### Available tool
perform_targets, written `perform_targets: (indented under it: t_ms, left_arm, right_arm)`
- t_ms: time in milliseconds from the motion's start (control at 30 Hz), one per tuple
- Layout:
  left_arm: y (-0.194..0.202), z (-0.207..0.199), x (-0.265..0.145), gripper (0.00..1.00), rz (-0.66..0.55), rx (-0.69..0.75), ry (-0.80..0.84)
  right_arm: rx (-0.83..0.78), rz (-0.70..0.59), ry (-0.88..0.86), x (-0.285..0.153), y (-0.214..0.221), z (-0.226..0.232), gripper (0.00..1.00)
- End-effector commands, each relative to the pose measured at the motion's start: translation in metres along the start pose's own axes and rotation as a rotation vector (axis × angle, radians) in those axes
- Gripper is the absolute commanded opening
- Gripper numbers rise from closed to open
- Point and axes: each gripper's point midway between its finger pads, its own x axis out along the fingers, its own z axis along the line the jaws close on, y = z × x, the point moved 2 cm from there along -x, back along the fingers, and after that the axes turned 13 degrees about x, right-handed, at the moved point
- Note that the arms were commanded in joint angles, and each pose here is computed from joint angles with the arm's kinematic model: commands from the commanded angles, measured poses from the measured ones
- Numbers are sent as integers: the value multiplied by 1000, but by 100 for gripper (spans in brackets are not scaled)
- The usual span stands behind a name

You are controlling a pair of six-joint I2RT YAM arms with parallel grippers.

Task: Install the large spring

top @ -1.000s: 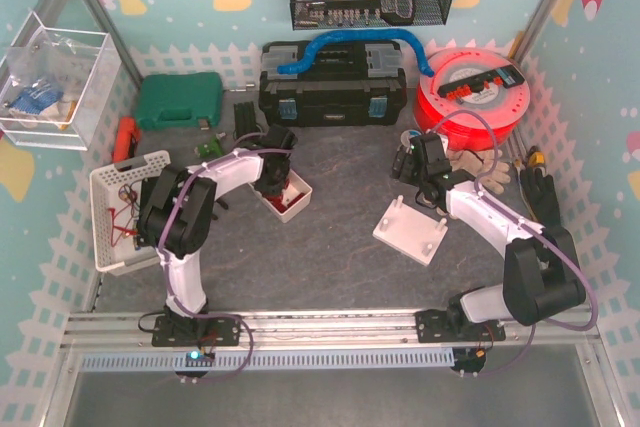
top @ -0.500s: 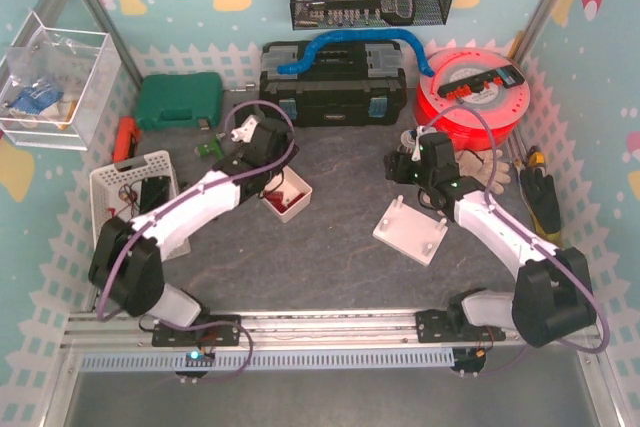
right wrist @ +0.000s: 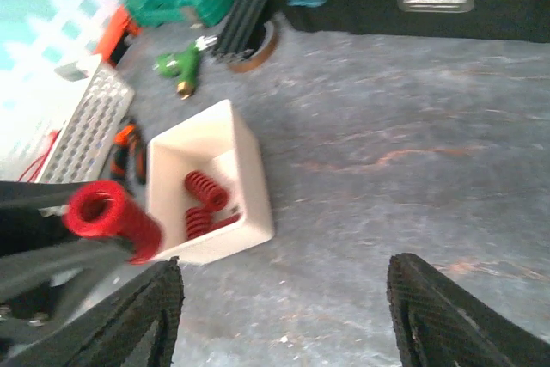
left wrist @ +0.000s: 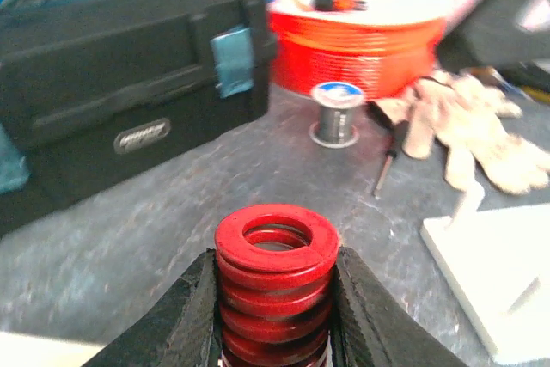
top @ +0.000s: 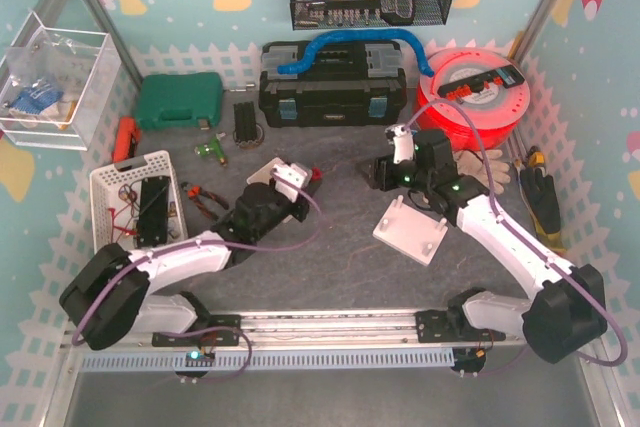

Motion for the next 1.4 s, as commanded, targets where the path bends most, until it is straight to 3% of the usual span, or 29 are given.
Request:
perform_targets:
  t_ms: [0, 133, 267, 633, 933, 1067, 1233, 1300, 1367]
  left_arm:
    - [-38, -33, -8, 5, -240, 378, 101]
    - [-28, -56, -14, 1, -303, 530, 159]
    - [-26, -71, -21, 0, -353, 594, 206]
    - [-23, -72, -9, 0, -303, 581, 192]
    - [-25, -76, -7, 0, -299, 587, 201]
    - [-25, -75, -7, 0, -298, 587, 189]
    - [-27, -71, -7, 0, -296, 584, 156]
    - [-28, -71, -8, 0, -301, 586, 158]
    - [-29, -70, -8, 3, -304, 583, 156]
  right_arm:
    - [-73, 112, -105, -9, 16, 40, 65]
    - [-93, 161, -160, -10, 28, 63, 61]
    - [-98, 214, -194, -9, 39, 76, 58]
    - [-134, 304, -148, 10, 67, 79, 55]
    - [-159, 347, -78, 24, 81, 66, 47]
    - [-162, 344, -46, 27, 82, 61, 37]
    - [-162, 375, -8, 29, 87, 55, 37]
    - [-167, 372, 2, 30, 86, 53, 29]
    - [-169, 368, 0, 30, 85, 54, 12]
